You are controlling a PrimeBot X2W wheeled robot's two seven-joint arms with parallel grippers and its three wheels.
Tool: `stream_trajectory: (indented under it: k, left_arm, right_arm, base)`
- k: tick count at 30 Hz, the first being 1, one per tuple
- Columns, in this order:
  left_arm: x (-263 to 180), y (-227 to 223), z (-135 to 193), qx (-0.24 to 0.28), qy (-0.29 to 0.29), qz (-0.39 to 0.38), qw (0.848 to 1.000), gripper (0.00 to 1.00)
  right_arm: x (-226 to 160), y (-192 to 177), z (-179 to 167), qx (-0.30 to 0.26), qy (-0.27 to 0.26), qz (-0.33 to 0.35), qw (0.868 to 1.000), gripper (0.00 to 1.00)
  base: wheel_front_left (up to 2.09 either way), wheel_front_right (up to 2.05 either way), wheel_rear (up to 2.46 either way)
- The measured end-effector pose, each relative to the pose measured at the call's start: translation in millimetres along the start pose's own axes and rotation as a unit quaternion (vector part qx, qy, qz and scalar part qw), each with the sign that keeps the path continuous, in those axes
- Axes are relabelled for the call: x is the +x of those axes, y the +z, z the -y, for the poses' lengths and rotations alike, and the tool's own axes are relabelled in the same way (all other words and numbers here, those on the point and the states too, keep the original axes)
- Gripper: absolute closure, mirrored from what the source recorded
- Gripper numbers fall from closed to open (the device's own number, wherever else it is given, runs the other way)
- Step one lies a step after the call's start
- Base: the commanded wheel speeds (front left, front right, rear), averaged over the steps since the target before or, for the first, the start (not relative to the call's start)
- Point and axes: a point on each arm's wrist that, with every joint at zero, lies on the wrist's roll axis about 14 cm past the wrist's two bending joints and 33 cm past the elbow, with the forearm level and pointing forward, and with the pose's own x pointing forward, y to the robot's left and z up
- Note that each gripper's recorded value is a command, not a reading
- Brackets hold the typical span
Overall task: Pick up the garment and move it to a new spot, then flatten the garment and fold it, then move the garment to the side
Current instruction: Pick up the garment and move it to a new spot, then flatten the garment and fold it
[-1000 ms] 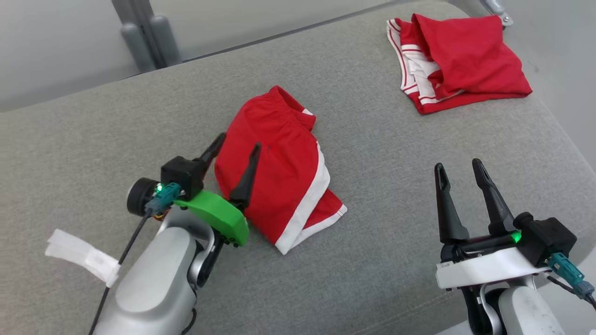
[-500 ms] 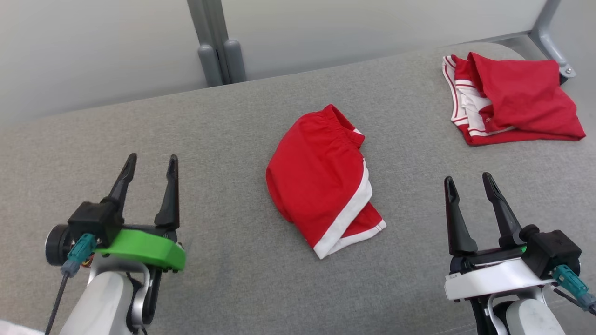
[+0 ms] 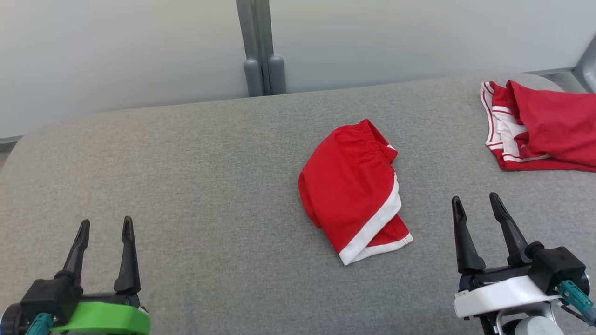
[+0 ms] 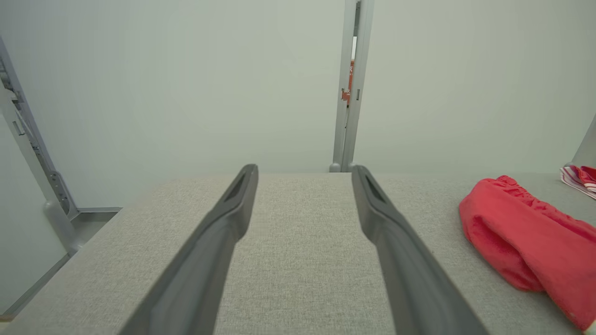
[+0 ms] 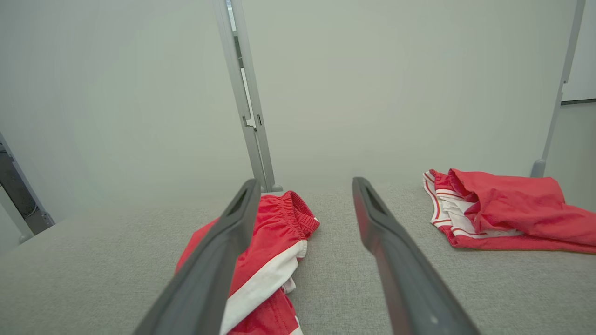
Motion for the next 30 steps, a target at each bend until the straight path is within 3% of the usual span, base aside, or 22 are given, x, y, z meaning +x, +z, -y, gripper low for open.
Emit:
stream_trajectory:
  k: [7, 30]
  left_arm:
    - [-18.5, -1.1, -17.5, -0.006, 0.023, -0.002, 1.000, 0.00]
    - [-21.6, -25.4, -8.7, -0.011, -0.001, -0.030, 0.999, 0.00]
  right_arm:
    - [-3.9, -11.5, -1.8, 0.003, 0.004, -0.019, 1.000, 0.00]
    - [-14.2, -40.7, 5.2, 0.009, -0.011, -0.066, 0.998, 0.00]
  base:
    - [0.00, 0.00, 0.00]
    - [0.00, 0.00, 0.00]
